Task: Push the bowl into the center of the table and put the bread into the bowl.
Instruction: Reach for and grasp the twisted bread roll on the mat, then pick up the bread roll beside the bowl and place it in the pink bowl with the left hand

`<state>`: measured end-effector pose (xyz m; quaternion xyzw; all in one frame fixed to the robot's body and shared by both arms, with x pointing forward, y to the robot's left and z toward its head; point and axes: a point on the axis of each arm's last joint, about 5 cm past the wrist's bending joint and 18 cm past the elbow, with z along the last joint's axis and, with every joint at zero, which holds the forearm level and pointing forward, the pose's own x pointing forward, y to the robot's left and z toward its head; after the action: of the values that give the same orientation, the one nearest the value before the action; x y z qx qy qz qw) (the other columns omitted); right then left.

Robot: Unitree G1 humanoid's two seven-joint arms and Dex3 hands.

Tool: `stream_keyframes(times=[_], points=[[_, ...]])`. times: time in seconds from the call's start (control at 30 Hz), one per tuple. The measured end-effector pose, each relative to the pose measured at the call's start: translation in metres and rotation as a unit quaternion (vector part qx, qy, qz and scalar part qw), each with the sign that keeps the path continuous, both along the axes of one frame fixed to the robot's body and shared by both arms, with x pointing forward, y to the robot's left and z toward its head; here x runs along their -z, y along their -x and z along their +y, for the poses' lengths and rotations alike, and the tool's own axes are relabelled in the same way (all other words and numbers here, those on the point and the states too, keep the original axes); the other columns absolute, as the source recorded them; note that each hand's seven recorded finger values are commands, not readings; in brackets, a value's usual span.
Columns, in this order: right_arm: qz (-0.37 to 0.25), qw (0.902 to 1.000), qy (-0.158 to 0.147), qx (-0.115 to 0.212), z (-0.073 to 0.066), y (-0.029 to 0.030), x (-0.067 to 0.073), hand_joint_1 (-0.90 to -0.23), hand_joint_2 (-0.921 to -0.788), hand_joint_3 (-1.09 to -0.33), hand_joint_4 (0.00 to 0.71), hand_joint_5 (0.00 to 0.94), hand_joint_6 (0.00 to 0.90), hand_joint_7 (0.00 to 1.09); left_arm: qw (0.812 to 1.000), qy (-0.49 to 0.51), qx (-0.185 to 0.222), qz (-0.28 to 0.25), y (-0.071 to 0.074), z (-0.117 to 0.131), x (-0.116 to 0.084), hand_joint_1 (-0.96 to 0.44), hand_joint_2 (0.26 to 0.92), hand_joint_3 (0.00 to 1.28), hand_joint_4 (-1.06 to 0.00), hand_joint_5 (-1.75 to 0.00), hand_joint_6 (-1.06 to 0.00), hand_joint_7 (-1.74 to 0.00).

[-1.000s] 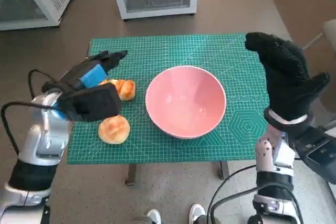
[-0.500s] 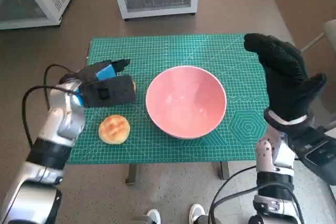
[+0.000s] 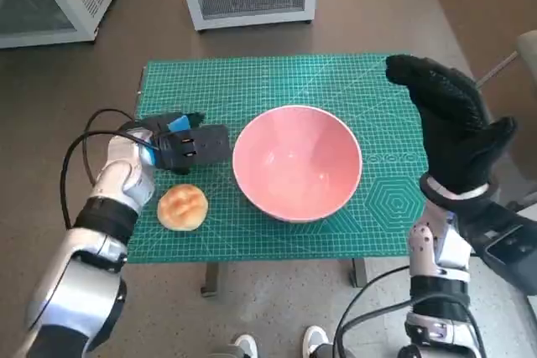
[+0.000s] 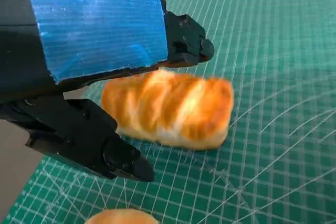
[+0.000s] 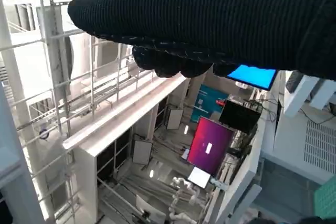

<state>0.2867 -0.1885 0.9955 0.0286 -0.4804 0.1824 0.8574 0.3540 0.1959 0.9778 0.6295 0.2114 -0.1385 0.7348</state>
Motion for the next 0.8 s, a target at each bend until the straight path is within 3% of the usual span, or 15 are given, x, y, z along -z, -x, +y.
stream_keyframes(times=[0.1, 0.13, 0.17, 0.27, 0.37, 0.4, 0.43, 0.47, 0.63, 0.8], points=[[0.000, 1.0000, 0.000, 0.002, -0.001, 0.0005, 0.000, -0.389, -0.921, -0.486, 0.423, 0.000, 0.137, 0.59, 1.000, -0.007, -0.004, 0.000, -0.001, 0.001, 0.002, -0.08, 0.766, 0.02, -0.36, -0.07, -0.39, -0.06], [0.000, 1.0000, -0.001, 0.002, -0.001, 0.0007, 0.000, -0.388, -0.921, -0.486, 0.423, 0.000, 0.136, 0.59, 1.000, -0.009, -0.004, -0.003, -0.001, 0.001, 0.003, -0.07, 0.782, 0.02, -0.46, -0.24, -0.44, -0.06], [0.000, 1.0000, -0.001, 0.002, -0.001, 0.0008, 0.000, -0.388, -0.921, -0.486, 0.423, 0.000, 0.136, 0.59, 1.000, -0.011, -0.004, -0.006, -0.001, 0.001, 0.003, -0.07, 0.793, 0.02, -0.49, -0.41, -0.47, -0.05], [-0.001, 1.0000, -0.002, 0.003, -0.001, 0.0012, 0.000, -0.383, -0.921, -0.487, 0.423, 0.000, 0.134, 0.59, 1.000, -0.018, -0.001, -0.022, 0.000, 0.002, 0.006, 0.22, 0.879, 0.08, -0.59, -1.00, -0.59, -0.08], [-0.002, 1.0000, -0.003, 0.005, 0.000, 0.0016, -0.001, -0.380, -0.921, -0.488, 0.423, 0.000, 0.133, 0.59, 0.999, -0.034, 0.010, -0.040, 0.001, 0.003, 0.009, 0.31, 0.907, 0.12, -0.59, -1.22, -0.70, -0.13], [-0.002, 1.0000, -0.003, 0.005, 0.000, 0.0018, 0.000, -0.379, -0.921, -0.489, 0.423, 0.000, 0.133, 0.59, 0.998, -0.041, 0.015, -0.045, 0.001, 0.003, 0.011, 0.25, 0.910, 0.13, -0.58, -1.24, -0.67, -0.36], [-0.001, 1.0000, -0.003, 0.006, 0.000, 0.0020, 0.000, -0.379, -0.921, -0.489, 0.424, 0.000, 0.133, 0.59, 0.997, -0.047, 0.021, -0.050, 0.002, 0.003, 0.012, 0.16, 0.914, 0.16, -0.55, -1.28, -0.60, -0.71], [-0.001, 1.0000, -0.003, 0.006, 0.000, 0.0021, 0.000, -0.378, -0.921, -0.489, 0.424, 0.000, 0.133, 0.59, 0.997, -0.053, 0.026, -0.055, 0.002, 0.003, 0.013, 0.10, 0.916, 0.18, -0.53, -1.36, -0.57, -0.86], [0.002, 1.0000, -0.004, 0.007, 0.000, 0.0027, 0.001, -0.376, -0.921, -0.489, 0.424, 0.000, 0.132, 0.59, 0.994, -0.056, 0.047, -0.084, 0.004, 0.006, 0.017, 0.02, 0.917, 0.19, -0.49, -1.45, -0.58, -1.09], [0.004, 0.9999, -0.005, 0.008, -0.001, 0.0033, 0.003, -0.376, -0.921, -0.489, 0.424, 0.000, 0.131, 0.60, 0.992, -0.052, 0.057, -0.099, 0.005, 0.011, 0.017, 0.00, 0.918, 0.16, -0.52, -1.32, -0.61, -1.21]])
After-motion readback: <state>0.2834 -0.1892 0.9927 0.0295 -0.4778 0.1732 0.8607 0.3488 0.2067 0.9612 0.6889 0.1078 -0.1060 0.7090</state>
